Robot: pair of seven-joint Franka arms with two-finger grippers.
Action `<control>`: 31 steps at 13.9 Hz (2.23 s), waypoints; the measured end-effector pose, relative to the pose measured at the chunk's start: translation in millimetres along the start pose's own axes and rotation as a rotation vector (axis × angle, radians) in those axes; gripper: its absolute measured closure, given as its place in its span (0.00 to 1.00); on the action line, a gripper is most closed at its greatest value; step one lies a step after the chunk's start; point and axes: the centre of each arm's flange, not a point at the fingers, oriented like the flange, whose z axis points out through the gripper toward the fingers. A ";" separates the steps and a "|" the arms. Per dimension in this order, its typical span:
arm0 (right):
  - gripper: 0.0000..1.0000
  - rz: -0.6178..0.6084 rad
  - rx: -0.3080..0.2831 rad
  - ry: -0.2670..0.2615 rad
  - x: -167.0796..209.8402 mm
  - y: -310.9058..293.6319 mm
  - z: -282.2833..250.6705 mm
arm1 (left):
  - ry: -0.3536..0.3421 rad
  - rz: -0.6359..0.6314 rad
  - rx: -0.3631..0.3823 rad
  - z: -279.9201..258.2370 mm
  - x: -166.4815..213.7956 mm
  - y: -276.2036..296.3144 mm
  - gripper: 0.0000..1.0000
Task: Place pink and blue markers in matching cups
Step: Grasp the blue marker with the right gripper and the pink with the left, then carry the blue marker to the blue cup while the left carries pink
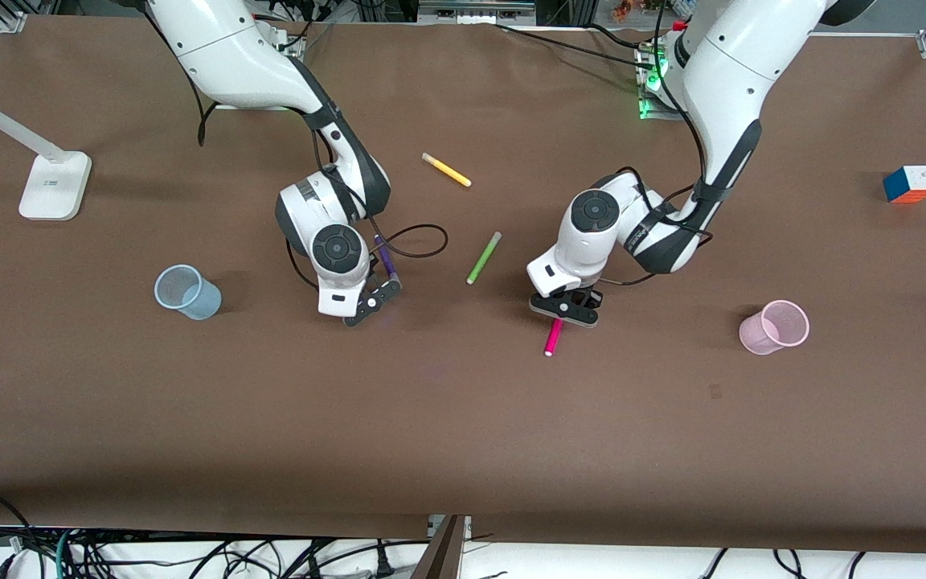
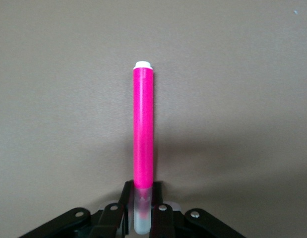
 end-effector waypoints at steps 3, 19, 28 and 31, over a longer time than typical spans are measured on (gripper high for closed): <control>0.83 -0.014 -0.018 0.045 1.3 19.7 -20.8 | -0.039 -0.015 0.053 -32.7 8.2 -14.3 0.82; 0.83 -0.711 0.326 0.393 -160.2 289.9 -139.8 | -0.569 0.422 0.182 -214.9 -8.9 -343.6 0.82; 0.83 -0.909 0.397 0.618 -184.5 330.9 -86.7 | -0.742 0.622 0.303 -117.7 -8.7 -373.7 0.82; 0.83 -0.916 0.446 0.629 -195.7 337.2 -73.4 | -0.750 0.638 0.317 -107.8 -6.0 -369.2 0.82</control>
